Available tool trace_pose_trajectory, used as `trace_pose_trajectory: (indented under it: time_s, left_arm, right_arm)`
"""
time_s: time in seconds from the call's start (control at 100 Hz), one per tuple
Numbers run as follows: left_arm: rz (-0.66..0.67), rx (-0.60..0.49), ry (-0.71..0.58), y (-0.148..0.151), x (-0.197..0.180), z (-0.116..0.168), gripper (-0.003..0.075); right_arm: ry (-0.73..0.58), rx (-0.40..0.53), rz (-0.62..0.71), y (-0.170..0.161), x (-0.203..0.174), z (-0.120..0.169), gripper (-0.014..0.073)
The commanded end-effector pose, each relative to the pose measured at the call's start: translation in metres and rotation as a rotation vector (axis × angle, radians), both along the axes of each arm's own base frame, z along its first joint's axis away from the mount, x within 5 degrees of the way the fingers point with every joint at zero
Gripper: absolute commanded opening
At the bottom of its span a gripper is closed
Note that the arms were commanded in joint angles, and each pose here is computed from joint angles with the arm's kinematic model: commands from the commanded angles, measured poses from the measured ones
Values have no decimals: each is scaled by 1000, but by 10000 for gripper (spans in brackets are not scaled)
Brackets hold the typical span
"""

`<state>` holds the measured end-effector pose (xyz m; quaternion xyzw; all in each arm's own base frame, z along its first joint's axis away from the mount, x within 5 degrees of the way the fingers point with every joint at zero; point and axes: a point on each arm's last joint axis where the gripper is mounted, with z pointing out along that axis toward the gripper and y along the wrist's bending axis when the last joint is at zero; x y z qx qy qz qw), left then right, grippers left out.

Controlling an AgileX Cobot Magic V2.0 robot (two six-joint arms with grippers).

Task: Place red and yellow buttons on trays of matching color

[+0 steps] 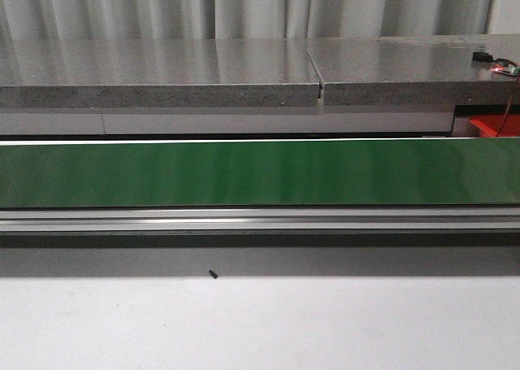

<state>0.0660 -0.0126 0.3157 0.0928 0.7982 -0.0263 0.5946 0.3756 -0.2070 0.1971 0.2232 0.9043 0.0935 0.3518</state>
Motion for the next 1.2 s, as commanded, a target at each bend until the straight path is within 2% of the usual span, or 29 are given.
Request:
trace_pose_trajectory:
  time_s: [0.0,0.07,0.16,0.21,0.33,0.4,0.62,0.77,0.84,0.91,1.1,1.19]
  left_arm:
    - [2,-30,-83,0,1,14,-19]
    - [2,-30,-83,0,1,14,-19]
    - [2,-30,-83,0,1,14,-19]
    - [2,-30,-83,0,1,14,-19]
    - [2,-30,-83,0,1,14,-19]
    - [2,-30,-83,0,1,14,-19]
    - [2,-30,-83,0,1,14,-19]
    - [2,-30,-83,0,1,14,-19]
    - [2,-30,-83,0,1,14,-19]
    - [2,-30,-83,0,1,14,-19]
    - [2,-30,-83,0,1,14,-19]
    - [2,-30,-83,0,1,14,-19]
  right_arm:
    - [-92,-26,-24,-2,1,32,72]
    - [-88,-23,-22,-2,1,31,90]
    - [-89,-24,-23,-2,1,31,168]
    - [-90,-26,-24,-2,2,31,242]
    - [-88,-24,-21,-2,1,31,492]
    - [-85,-18,-15,-1,1,31,578]
    - [-81,-10,13,2,-1,35,592]
    - [-102,-34,50,7,-6,50,590]
    - [-119,-46,59,10,-9,61,552]
    - [-136,-55,71,14,-12,71,458]
    - [-184,-88,130,32,-18,101,64]
    - [-200,-122,177,45,-20,112,-76]
